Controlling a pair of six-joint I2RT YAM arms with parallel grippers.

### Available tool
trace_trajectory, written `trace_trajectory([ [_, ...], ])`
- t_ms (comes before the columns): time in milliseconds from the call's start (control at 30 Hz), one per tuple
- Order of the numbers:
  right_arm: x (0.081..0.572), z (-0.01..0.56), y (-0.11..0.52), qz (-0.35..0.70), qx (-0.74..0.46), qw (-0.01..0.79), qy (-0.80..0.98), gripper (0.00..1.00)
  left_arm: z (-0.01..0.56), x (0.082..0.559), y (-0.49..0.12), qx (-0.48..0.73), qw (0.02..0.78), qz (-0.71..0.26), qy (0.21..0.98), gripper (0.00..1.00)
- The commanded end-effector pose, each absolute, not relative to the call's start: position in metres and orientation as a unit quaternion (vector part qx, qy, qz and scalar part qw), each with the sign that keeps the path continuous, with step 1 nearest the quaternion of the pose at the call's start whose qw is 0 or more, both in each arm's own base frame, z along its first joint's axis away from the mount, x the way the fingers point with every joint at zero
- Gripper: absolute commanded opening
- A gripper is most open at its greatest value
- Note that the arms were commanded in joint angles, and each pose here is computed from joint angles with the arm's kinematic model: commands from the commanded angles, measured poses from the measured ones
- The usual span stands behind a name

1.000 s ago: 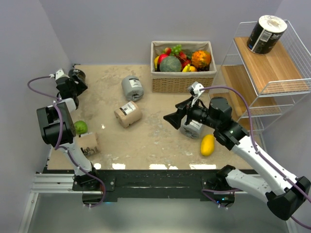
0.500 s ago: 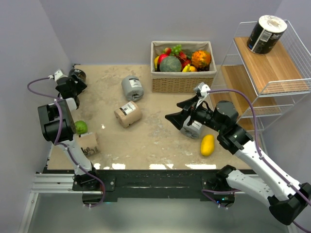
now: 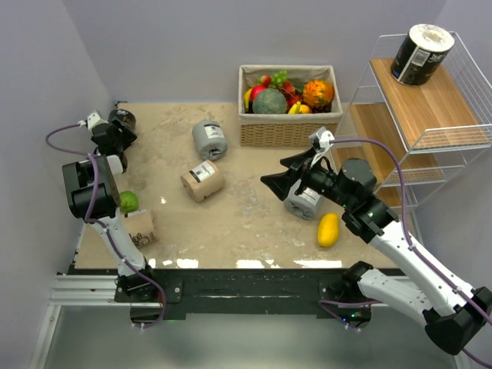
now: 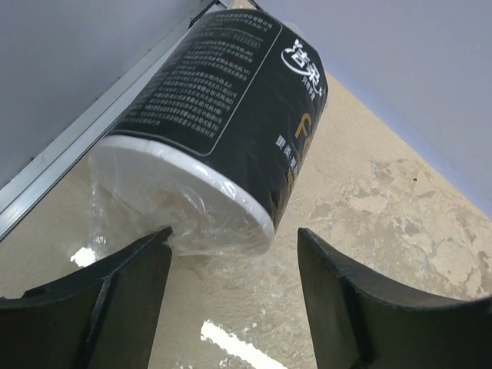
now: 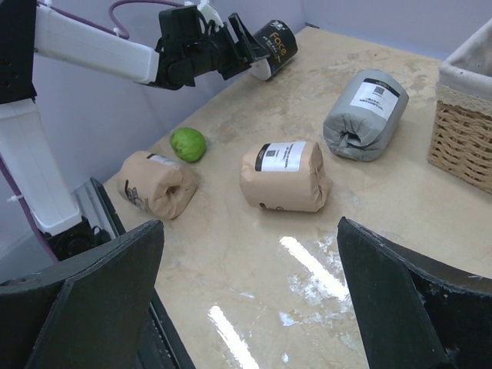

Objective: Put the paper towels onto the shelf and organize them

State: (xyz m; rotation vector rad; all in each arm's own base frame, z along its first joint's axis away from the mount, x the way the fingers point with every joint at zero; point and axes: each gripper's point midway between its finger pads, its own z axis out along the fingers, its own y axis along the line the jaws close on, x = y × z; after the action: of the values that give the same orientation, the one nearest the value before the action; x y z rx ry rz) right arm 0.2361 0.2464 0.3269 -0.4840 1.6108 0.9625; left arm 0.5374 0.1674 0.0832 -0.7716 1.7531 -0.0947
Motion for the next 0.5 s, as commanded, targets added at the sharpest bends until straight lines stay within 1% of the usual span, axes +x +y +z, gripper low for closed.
trace_trajectory([
  [0, 0.243, 0.348, 0.245, 0.412, -0.188, 0.593, 0.666, 0.99, 0.116, 0.561, 0.176, -0.323, 0.623, -0.053, 0.71, 0.69],
  [233, 0.245, 0.347, 0.242, 0.404, -0.186, 0.6, 0.665, 0.99, 0.111, 0.568, 0.179, -0.325, 0.622, -0.051, 0.71, 0.69],
  [367, 0.247, 0.345, 0.242, 0.396, -0.191, 0.6, 0.668, 0.99, 0.113, 0.57, 0.18, -0.323, 0.626, -0.051, 0.708, 0.58],
  [433, 0.247, 0.346, 0.242, 0.396, -0.19, 0.601, 0.667, 0.99, 0.113, 0.571, 0.18, -0.32, 0.626, -0.051, 0.709, 0.56],
  [467, 0.247, 0.345, 0.242, 0.395, -0.189, 0.601, 0.668, 0.99, 0.114, 0.572, 0.179, -0.319, 0.627, -0.052, 0.709, 0.52],
])
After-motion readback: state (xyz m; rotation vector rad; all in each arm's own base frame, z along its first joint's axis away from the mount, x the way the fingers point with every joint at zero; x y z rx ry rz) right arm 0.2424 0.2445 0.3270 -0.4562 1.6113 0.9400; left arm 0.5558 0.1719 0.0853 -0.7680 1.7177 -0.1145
